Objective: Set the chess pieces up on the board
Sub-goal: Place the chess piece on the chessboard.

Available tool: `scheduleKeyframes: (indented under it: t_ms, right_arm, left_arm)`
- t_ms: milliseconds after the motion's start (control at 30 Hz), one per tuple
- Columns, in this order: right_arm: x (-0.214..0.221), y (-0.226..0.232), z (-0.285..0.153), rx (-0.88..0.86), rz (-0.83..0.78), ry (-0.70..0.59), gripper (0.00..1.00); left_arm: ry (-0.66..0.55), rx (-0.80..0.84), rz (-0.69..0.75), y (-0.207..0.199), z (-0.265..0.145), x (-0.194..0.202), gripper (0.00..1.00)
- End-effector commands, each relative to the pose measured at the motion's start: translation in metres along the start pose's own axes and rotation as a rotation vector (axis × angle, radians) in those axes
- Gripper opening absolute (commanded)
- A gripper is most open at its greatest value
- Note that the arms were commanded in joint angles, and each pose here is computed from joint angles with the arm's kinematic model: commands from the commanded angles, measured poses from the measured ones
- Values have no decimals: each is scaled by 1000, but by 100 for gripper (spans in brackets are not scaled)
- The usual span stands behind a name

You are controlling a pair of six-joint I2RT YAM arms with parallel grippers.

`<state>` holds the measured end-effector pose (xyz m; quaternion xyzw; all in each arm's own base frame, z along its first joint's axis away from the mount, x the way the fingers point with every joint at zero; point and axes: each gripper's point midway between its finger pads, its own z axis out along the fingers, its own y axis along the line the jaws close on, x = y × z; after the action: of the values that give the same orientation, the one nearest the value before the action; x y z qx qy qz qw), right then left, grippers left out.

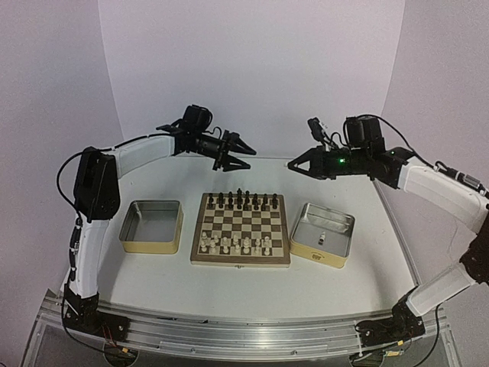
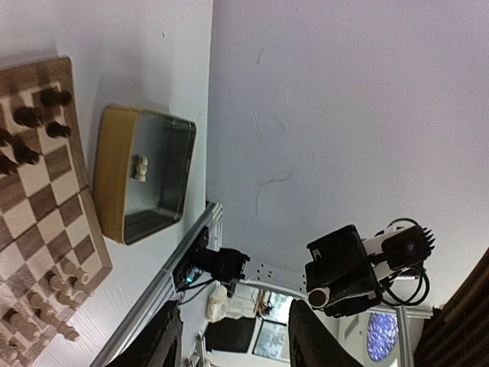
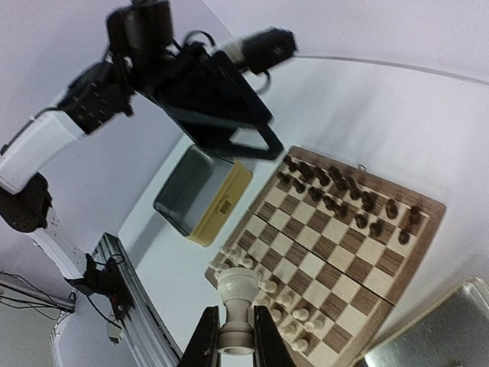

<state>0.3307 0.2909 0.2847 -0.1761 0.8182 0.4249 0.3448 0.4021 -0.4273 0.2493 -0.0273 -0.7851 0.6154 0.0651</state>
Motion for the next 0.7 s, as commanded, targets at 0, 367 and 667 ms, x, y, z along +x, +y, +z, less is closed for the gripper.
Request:
scheduleKeyframes:
  t_ms: [0, 367, 667]
  right_arm:
    - [29, -29, -9, 237, 50, 198, 0]
    - [95, -43, 38, 531, 87, 576, 0]
    - [138, -69, 57, 681, 136, 671, 0]
  left_arm:
    - [-174, -123, 199, -54, -56, 4, 47]
    - [-401, -329, 254, -55, -117, -7, 47]
    - [-414, -361, 263, -50, -122, -7, 47]
